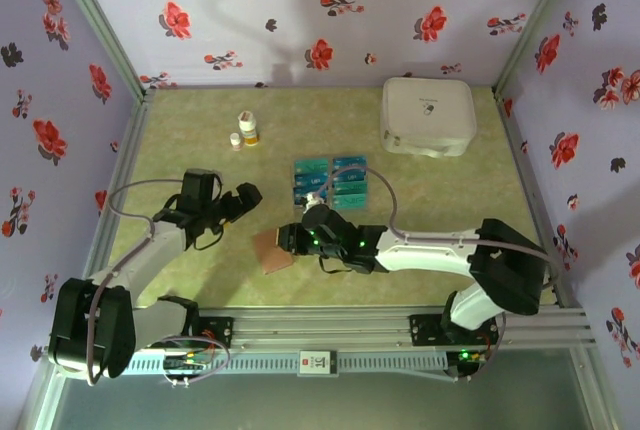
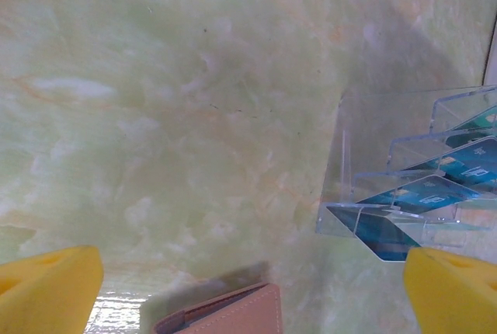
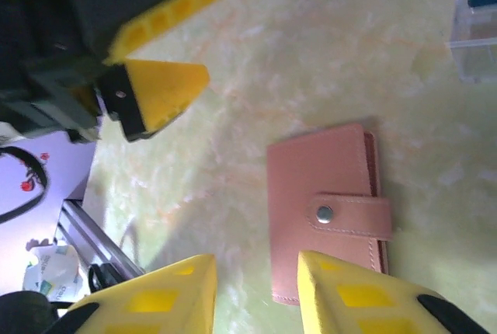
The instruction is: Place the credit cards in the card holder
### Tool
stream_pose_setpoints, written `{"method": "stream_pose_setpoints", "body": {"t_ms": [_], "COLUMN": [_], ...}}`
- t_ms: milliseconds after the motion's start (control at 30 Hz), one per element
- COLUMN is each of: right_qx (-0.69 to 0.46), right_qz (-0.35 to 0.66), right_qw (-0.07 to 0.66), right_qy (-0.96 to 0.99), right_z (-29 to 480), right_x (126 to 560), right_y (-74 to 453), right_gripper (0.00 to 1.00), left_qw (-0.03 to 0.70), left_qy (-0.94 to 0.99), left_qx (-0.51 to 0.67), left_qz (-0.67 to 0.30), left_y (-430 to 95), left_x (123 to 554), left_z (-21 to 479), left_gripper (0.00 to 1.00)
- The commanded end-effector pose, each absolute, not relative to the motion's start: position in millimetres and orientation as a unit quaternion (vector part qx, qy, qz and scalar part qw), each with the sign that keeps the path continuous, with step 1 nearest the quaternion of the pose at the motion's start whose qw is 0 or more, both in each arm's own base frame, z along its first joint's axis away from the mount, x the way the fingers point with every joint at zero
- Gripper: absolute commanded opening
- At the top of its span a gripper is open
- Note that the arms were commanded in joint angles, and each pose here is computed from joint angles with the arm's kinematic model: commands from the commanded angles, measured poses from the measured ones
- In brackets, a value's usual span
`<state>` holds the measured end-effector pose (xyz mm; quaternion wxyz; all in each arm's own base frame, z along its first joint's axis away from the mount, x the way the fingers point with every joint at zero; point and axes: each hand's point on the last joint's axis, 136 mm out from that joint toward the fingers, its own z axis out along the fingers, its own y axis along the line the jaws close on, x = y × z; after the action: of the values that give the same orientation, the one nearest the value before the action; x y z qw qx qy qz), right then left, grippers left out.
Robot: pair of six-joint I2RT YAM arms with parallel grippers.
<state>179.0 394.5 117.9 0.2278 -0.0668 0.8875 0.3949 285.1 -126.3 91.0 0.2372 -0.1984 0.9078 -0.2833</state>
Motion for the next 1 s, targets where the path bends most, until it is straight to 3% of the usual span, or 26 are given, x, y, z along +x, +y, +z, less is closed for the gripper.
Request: {"method": "stream_pose_setpoints", "body": {"t_ms": [0,300,967], "right_qx": [-0.067,-0.051,-0.039], "right_qz": [0.366,0.368,0.409], "right_qw": [0.204,0.179,0.153], "right_qy": [0.905,0.911,0.899], "right_z": [83.3,51.1,37.7], "right_x": [174.0,168.0,166.0], "right_y": [384.6,383.5,407.1], "right_gripper": [0.36,0.46,0.43], "left_qw": [0.222,0.206,0.192], "left_qy": [0.907,0.902,0.910], "left_qx": [-0.202,-0.197,-0.186], "left_qz": [-0.296,-0.325,-0.316], "left_y": [-131.0,-155.2,-175.7], "left_x": [277.4,263.2,252.3], "left_z": [83.0,77.4,53.5], "left_gripper": [1.00,1.00,1.00]}}
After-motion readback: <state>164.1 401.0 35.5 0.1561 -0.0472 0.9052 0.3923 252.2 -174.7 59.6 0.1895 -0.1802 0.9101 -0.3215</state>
